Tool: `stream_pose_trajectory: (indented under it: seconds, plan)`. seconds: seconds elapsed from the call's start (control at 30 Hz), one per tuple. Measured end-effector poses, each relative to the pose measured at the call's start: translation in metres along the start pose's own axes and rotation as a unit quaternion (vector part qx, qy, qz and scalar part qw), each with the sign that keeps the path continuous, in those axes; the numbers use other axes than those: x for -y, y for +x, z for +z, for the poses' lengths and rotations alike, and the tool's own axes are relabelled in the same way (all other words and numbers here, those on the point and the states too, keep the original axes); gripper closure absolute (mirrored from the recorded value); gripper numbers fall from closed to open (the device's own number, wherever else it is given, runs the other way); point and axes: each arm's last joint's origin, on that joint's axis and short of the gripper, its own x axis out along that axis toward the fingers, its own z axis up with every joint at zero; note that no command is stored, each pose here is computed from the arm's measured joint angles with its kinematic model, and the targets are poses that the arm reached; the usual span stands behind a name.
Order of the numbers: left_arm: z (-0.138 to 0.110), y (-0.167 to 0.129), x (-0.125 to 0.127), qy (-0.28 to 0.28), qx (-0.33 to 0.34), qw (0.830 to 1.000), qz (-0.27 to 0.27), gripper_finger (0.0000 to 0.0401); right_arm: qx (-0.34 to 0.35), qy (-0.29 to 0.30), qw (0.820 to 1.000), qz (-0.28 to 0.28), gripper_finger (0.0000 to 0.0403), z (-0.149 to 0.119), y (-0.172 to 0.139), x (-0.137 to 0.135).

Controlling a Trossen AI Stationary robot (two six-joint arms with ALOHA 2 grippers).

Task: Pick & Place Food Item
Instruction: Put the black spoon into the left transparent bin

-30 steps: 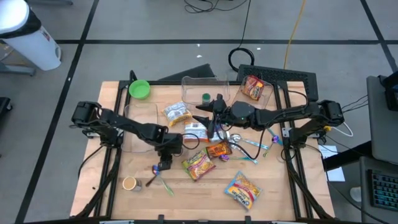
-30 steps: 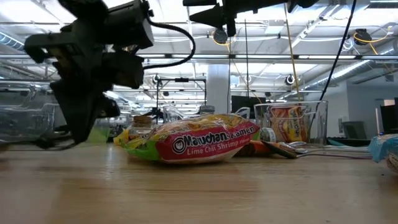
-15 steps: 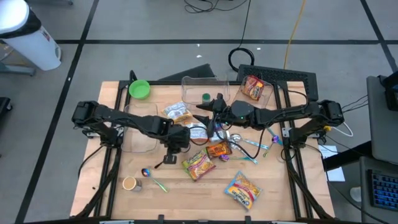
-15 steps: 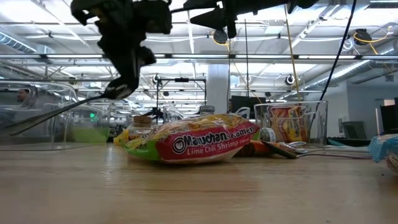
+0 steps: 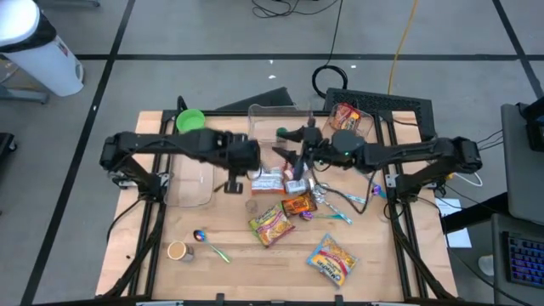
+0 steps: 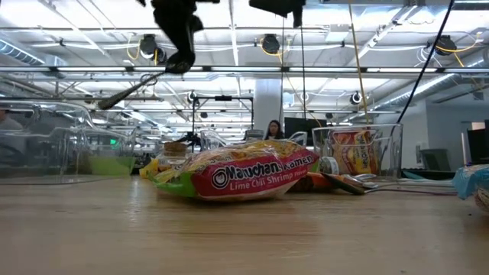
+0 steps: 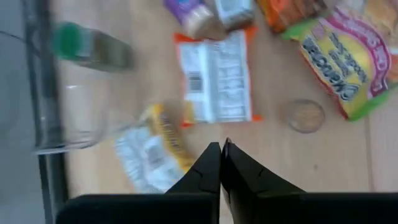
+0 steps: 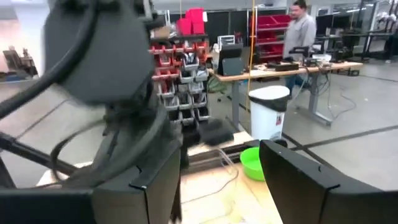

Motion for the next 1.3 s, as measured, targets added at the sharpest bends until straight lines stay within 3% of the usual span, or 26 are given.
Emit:
stream_pose_trajectory:
  seconds: [0.33,0.43,0.6,0.83,1.3]
  plan:
    - [0.026,-0.082,-0.026,0.004,0.168,0.986,0.006,0.0396,-0.058,0.034,0.998,-0.004,0.0190,0.000,-0.014,0.001]
    - [0.030,-0.094,-0.029,0.002,0.206,0.979,0.010,0.0391,-0.059,0.052,0.997,-0.003,0.0190,-0.003,-0.011,0.000]
    - [0.039,-0.098,-0.028,0.011,0.260,0.965,-0.030,0.0396,-0.050,0.074,0.996,0.012,0.0190,-0.008,-0.003,-0.002]
    - [0.041,-0.090,-0.029,0.008,0.261,0.965,-0.033,0.0395,-0.019,0.082,0.995,0.056,0.0190,-0.008,0.005,-0.006]
    - [0.035,-0.086,-0.034,0.003,0.232,0.972,-0.030,0.0388,-0.012,0.095,0.992,0.077,0.0190,-0.005,0.004,-0.008]
